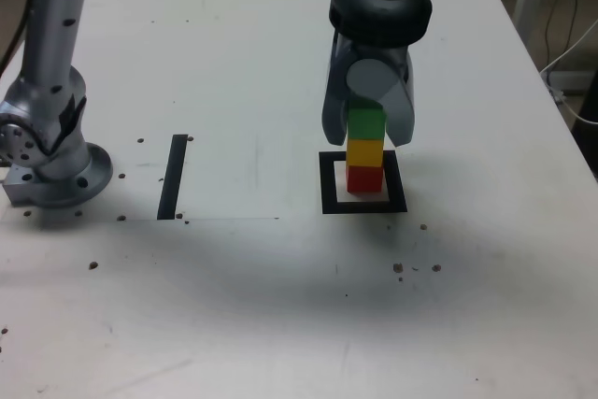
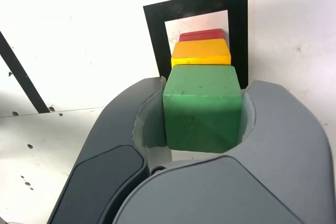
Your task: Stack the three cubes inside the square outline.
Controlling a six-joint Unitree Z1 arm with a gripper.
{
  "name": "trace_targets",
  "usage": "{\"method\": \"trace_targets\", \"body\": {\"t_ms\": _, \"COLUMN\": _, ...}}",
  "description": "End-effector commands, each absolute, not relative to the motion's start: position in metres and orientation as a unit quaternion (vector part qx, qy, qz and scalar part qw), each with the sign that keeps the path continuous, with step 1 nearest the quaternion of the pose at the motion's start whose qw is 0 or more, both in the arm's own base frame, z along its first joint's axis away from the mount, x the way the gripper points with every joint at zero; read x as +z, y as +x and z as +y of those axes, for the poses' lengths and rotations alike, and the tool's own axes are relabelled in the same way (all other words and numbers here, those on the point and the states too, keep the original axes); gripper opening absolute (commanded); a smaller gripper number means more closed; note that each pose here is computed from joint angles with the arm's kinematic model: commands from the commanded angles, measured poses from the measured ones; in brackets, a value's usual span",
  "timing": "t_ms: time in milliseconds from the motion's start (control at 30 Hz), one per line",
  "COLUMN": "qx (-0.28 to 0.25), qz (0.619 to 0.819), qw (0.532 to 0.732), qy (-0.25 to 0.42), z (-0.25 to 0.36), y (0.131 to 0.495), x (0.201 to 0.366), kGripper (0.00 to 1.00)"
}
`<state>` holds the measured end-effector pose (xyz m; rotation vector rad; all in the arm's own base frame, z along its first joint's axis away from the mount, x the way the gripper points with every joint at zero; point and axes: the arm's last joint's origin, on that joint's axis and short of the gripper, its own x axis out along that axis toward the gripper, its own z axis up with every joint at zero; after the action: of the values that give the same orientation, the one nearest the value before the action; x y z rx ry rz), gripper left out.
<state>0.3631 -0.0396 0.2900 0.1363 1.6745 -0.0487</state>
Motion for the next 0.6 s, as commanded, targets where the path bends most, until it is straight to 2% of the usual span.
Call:
{"method": "trace_targets", "body": {"t_ms": 0, "qx": -0.024, "qz": 0.743, "qw": 0.666, "qy": 0.06, "z": -0.0384, "y": 0.3643, "x": 0.2863, "kGripper": 0.33}}
{"method": "trace_targets", "body": {"t_ms": 167, "qx": -0.035, "qz": 0.739, "qw": 0.67, "qy": 0.059, "z": -0.0379, "y": 0.3652, "x": 0.2825, "kGripper": 0.87}}
{"method": "trace_targets", "body": {"t_ms": 233, "qx": -0.038, "qz": 0.739, "qw": 0.67, "qy": 0.059, "z": -0.0375, "y": 0.3651, "x": 0.2813, "kGripper": 0.98}}
{"method": "trace_targets", "body": {"t_ms": 467, "qx": -0.04, "qz": 0.737, "qw": 0.672, "qy": 0.057, "z": -0.0351, "y": 0.3629, "x": 0.2795, "kGripper": 1.0}}
{"method": "trace_targets", "body": {"t_ms": 567, "qx": -0.038, "qz": 0.728, "qw": 0.682, "qy": 0.058, "z": -0.0336, "y": 0.3582, "x": 0.2843, "kGripper": 1.0}}
